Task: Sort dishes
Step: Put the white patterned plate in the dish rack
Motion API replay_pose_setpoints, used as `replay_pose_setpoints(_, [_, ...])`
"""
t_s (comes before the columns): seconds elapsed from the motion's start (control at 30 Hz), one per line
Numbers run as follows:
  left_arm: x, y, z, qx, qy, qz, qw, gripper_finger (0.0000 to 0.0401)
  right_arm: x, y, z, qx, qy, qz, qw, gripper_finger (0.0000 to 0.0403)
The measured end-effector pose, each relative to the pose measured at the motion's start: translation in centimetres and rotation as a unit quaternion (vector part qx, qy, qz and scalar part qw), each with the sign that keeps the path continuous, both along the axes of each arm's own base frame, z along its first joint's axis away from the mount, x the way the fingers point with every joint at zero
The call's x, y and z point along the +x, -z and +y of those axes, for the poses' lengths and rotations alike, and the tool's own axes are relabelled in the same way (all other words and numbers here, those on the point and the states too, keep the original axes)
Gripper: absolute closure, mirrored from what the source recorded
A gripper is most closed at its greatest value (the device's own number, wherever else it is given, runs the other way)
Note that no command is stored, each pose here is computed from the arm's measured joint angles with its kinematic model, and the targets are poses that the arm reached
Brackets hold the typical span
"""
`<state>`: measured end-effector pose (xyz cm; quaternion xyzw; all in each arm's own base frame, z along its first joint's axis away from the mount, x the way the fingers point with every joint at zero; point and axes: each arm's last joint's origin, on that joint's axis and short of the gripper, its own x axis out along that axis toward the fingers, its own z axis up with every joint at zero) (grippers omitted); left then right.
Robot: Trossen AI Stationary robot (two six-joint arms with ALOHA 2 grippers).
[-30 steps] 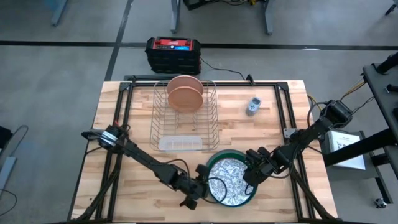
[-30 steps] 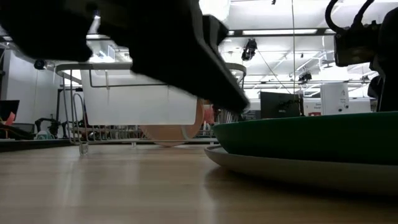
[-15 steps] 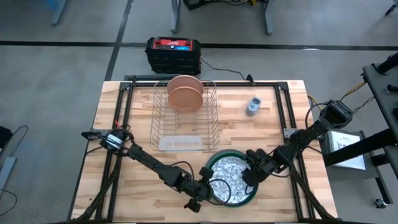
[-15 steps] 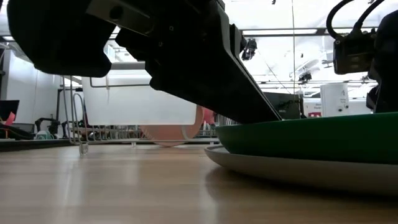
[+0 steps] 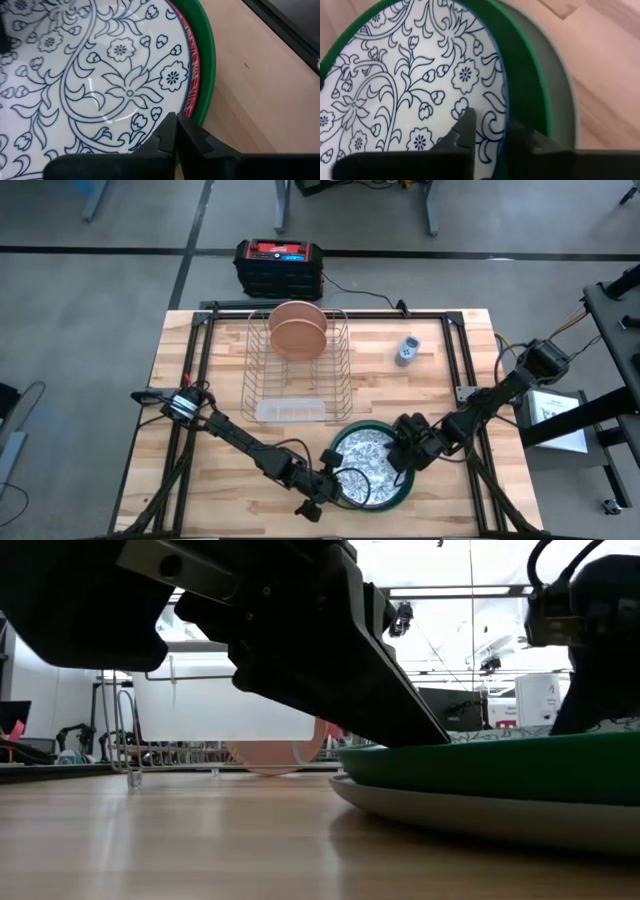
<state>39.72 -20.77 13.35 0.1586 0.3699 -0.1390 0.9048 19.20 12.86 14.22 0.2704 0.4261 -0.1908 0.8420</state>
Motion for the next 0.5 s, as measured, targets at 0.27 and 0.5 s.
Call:
replay_pose_setpoints(0.27, [0.0,0.0,0.0,-0.002,-0.002,-0.003,1.0,0.0401,-0.6,-0.9,-0.4,-0.002,-0.008,0.0,1.0,0.0377])
replay_pose_setpoints(0.5, [0.1,0.0,0.0,0.0,-0.003,-0.005,1.0,0.0401,-0.8,-1.8,-0.6,0.003,-0.019,-0.013,1.0,0.0387])
